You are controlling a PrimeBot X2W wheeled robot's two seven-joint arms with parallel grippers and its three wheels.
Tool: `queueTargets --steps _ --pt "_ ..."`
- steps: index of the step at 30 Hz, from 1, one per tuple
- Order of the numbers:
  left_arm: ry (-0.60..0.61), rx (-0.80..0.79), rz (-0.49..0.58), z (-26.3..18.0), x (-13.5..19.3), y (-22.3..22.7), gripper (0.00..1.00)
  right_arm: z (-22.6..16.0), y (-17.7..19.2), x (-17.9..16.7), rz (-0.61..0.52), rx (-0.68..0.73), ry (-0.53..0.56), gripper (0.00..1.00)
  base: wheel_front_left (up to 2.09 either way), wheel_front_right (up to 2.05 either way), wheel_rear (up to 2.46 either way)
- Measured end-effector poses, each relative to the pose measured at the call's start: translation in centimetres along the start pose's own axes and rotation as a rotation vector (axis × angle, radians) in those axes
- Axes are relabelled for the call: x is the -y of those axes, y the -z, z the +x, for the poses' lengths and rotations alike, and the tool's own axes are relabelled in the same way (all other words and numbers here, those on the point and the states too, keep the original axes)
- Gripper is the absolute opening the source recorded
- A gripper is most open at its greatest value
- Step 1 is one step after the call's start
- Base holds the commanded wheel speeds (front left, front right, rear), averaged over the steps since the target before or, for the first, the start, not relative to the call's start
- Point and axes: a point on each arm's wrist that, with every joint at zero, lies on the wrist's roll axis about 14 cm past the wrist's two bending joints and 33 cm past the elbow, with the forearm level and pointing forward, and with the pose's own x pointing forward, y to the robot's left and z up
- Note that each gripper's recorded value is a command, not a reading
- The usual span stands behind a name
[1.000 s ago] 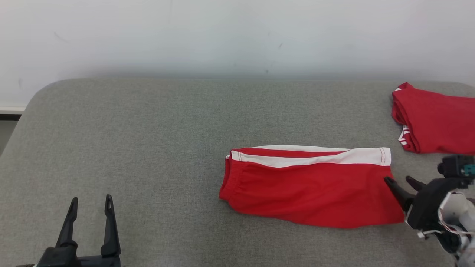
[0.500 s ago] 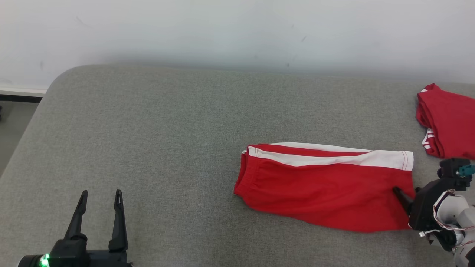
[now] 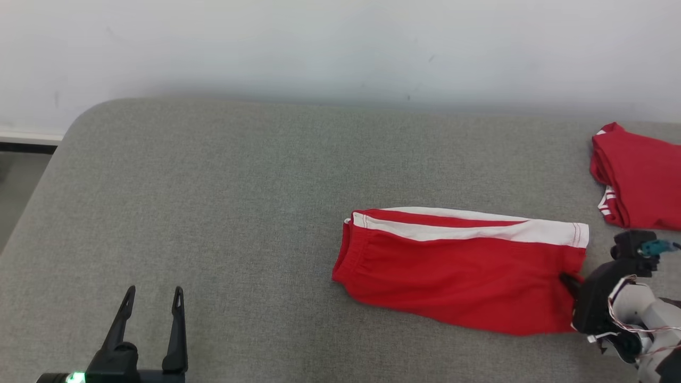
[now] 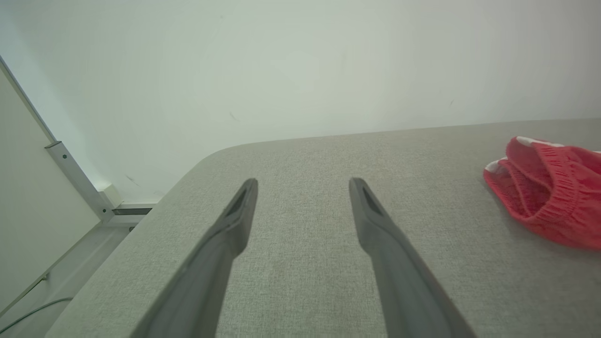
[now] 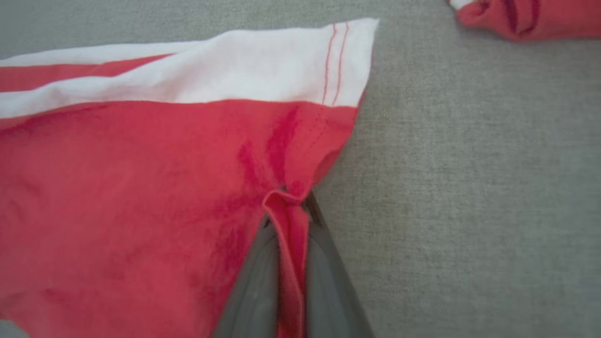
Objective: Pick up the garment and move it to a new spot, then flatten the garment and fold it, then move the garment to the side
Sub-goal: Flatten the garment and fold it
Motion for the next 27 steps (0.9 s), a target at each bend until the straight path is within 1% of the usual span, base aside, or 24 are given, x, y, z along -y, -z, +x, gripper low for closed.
queueTargets --steps 2,7,9,13,15,17,21,27 --pt "-0.002 -0.005 0.008 -0.3 -0.1 0.1 1.00 -0.7 -0.2 1.1 -0.008 0.015 0.026 0.00 0.00 0.00 0.00" --pt "0.002 -0.001 0.015 -0.8 -0.1 0.0 1.00 -3.2 -1.9 5.4 -0.031 0.078 0.129 0.00 0.00 0.00 0.00" --pt "-0.005 0.004 0.015 -0.9 -0.2 -0.1 1.00 -3.7 -2.3 5.7 -0.033 0.096 0.136 0.00 0.00 0.00 0.00" --pt "-0.017 -0.003 0.009 -1.4 -0.5 0.1 1.00 -4.1 -3.3 4.7 -0.046 0.139 0.108 0.00 0.00 0.00 0.00" --pt "-0.020 -0.005 0.006 -1.6 -0.5 0.2 1.00 -4.3 -3.9 3.9 -0.065 0.162 0.084 0.00 0.00 0.00 0.00" --pt "-0.025 -0.002 0.005 -1.8 -0.5 0.1 1.00 -4.3 -4.6 2.3 -0.071 0.189 0.040 0.00 0.00 0.00 0.00" --pt "-0.022 0.000 0.001 -1.9 -0.3 0.1 1.00 -4.2 -6.1 -2.1 -0.093 0.239 -0.076 0.00 0.00 0.00 0.00" --pt "-0.001 0.001 -0.011 -1.7 0.5 0.1 1.00 -4.0 -6.2 -8.7 -0.137 0.238 -0.249 0.00 0.00 0.00 0.00"
